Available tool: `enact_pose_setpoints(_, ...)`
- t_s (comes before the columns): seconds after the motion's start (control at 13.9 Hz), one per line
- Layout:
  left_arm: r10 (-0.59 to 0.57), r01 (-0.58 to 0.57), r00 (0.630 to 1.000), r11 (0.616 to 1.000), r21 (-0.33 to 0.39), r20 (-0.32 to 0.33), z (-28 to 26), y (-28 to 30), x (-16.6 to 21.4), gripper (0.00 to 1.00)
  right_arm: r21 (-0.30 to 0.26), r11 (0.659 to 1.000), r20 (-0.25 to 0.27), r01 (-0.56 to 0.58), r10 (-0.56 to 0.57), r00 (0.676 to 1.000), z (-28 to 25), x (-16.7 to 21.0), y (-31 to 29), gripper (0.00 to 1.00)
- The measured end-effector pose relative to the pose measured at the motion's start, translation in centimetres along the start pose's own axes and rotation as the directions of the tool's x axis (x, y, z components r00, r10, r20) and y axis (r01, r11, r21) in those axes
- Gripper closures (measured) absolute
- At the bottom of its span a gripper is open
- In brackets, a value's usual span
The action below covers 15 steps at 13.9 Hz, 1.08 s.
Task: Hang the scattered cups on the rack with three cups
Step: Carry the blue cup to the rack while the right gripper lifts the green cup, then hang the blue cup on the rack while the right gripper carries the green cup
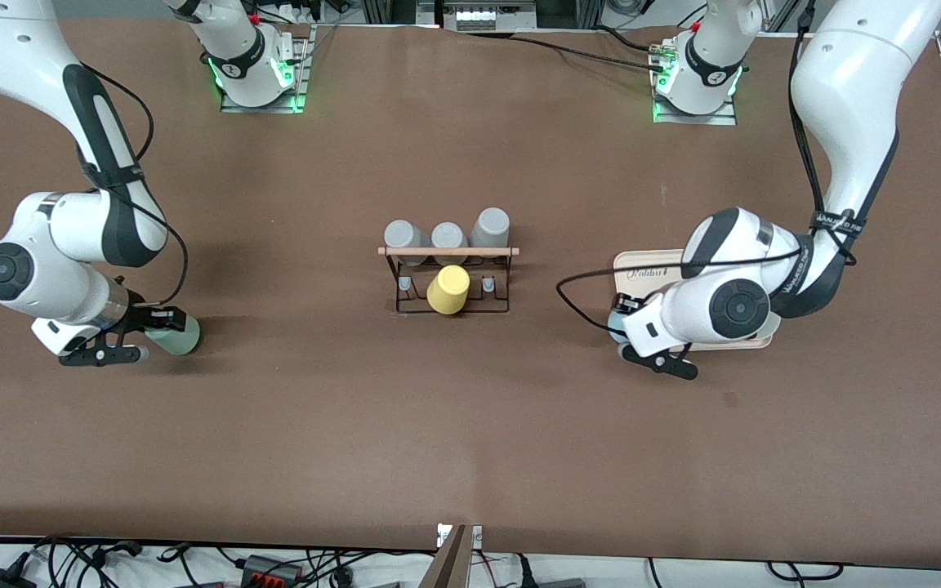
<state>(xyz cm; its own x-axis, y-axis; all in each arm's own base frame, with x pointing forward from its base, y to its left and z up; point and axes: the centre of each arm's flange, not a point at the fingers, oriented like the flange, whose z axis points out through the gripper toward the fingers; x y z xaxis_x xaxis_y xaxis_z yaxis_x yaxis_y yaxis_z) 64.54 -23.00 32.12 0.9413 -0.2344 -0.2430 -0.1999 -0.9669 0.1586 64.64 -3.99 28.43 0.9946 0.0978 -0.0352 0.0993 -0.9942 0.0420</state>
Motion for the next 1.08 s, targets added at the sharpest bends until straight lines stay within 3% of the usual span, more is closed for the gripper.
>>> enact_pose_setpoints(0.22, -0.126, 0.124, 0.992, 0.987, -0.107, -0.015, -4.4, 4.7, -0.3, 0.34, 0.003, 1.000, 0.000, 0.023, -0.023, 1.000, -5.0, 0.6, -0.8, 0.35)
enact_pose_setpoints(0.36, -0.210, 0.207, 0.978, 0.971, -0.122, -0.016, -5.2, 9.0, -0.8, 0.34, 0.008, 1.000, 0.012, 0.030, -0.030, 0.999, -7.9, 0.7, -1.4, 0.35)
enact_pose_setpoints(0.72, -0.379, 0.367, 0.925, 0.915, -0.168, -0.041, -6.1, 15.4, -1.1, 0.34, 0.092, 0.996, 0.017, 0.006, -0.008, 1.000, -14.2, -0.5, -2.4, 0.35)
enact_pose_setpoints(1.08, -0.408, 0.396, 0.912, 0.899, -0.184, -0.031, -3.4, 20.3, -1.4, 0.34, 0.097, 0.995, 0.036, 0.026, -0.029, 0.999, -17.5, -2.1, -3.9, 0.35)
